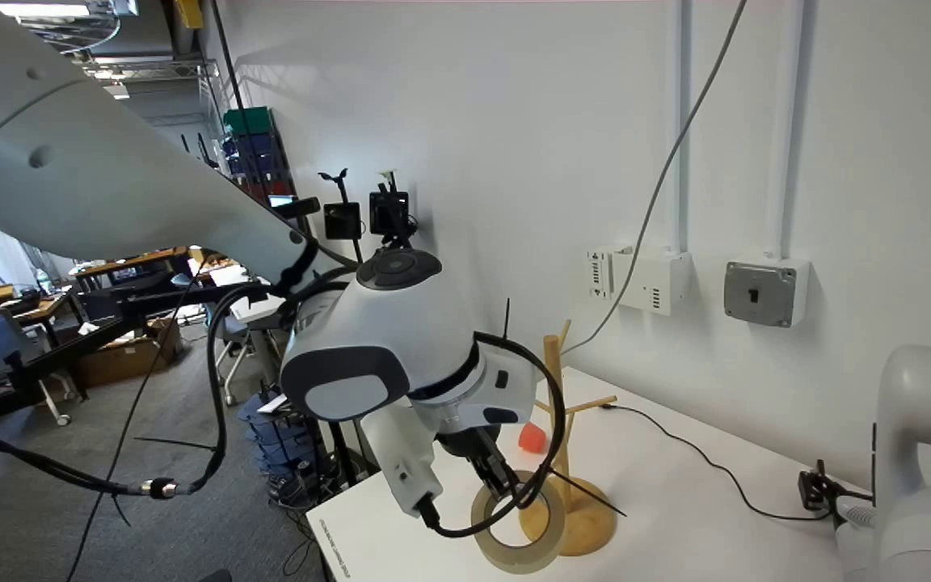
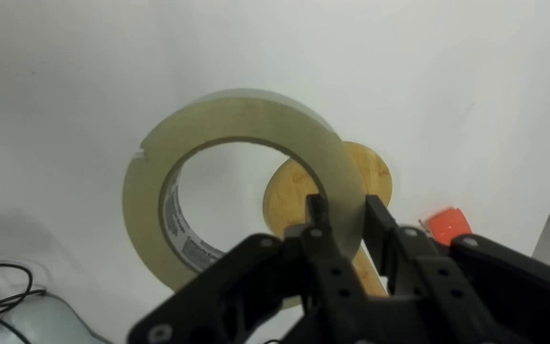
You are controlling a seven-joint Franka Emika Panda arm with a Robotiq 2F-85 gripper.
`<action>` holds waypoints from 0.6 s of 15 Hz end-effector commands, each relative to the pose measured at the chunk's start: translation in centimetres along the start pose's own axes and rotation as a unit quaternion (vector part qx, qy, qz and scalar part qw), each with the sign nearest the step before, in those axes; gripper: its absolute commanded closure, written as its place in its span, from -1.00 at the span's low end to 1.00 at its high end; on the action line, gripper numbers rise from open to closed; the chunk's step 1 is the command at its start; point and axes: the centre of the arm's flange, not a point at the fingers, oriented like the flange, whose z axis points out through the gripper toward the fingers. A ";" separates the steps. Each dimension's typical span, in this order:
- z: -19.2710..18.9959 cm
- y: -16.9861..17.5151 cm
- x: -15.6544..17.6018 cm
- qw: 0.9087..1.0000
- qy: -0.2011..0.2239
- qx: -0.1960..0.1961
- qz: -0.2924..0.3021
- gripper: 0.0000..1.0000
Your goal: Hang the tape on the wooden object
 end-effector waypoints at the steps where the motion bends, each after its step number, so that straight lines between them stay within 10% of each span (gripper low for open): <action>1: -1.0 0.0 0.1 1.000 0.007 0.004 -0.002 0.88; 3: 0.0 0.0 0.0 1.000 -0.001 0.001 -0.001 0.52; 9: 0.0 -0.1 0.0 1.000 -0.005 0.002 -0.002 0.52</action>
